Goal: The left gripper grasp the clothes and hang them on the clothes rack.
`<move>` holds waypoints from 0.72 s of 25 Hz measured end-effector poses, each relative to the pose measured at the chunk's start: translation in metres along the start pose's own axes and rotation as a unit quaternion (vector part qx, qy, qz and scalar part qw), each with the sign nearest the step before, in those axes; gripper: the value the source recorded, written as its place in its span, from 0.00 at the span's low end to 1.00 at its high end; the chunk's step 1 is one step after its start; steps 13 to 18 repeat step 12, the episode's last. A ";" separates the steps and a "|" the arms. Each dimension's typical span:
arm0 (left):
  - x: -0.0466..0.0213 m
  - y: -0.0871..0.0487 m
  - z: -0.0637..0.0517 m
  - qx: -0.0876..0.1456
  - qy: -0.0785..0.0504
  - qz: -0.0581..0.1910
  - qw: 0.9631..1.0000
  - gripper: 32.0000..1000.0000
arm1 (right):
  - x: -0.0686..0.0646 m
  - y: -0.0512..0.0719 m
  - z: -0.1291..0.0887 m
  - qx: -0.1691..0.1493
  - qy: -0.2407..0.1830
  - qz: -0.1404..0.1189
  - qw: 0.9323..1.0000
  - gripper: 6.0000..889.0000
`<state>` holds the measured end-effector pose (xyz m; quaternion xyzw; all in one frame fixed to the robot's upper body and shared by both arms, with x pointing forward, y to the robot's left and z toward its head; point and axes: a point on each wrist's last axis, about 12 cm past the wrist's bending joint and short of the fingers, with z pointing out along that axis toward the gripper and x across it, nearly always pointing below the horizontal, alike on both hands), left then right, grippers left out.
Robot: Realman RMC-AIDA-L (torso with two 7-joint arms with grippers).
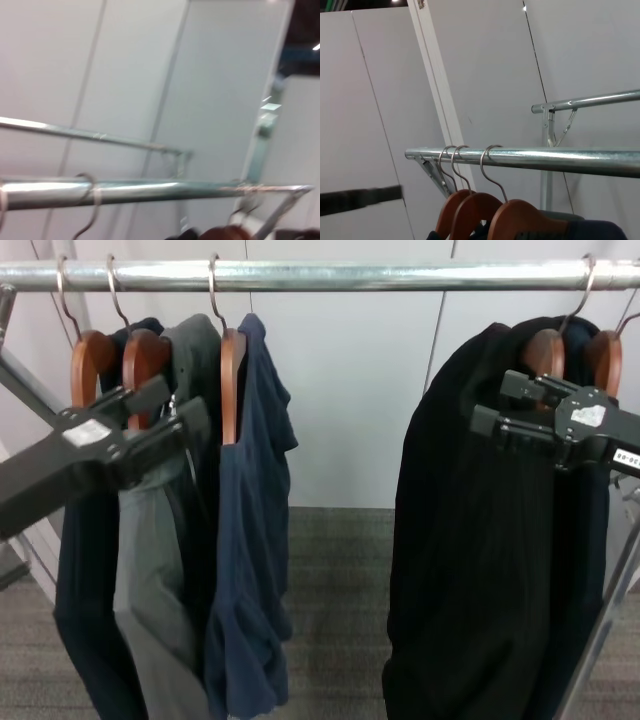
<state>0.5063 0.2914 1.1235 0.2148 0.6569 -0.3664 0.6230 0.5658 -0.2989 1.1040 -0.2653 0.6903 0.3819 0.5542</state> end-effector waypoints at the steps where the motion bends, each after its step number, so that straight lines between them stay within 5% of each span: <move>1: 0.0010 0.000 -0.002 0.004 -0.003 0.001 1.000 0.67 | 0.000 0.000 0.000 0.000 0.000 0.000 1.000 0.95; 4: 0.0110 -0.001 -0.012 0.020 -0.011 0.000 1.000 0.67 | 0.000 0.000 0.000 0.000 0.000 0.000 1.000 0.95; 9: 0.0259 -0.007 -0.014 0.045 0.011 0.023 0.999 0.67 | 0.000 0.000 0.000 0.000 0.001 -0.001 1.000 0.95; 11: 0.0284 -0.008 -0.012 0.052 0.022 0.028 0.998 0.67 | 0.000 0.000 0.000 0.002 0.002 -0.001 1.000 0.95; 18: 0.0284 -0.008 -0.012 0.052 0.022 0.028 0.998 0.67 | 0.000 -0.001 0.000 0.002 0.003 -0.001 1.000 0.95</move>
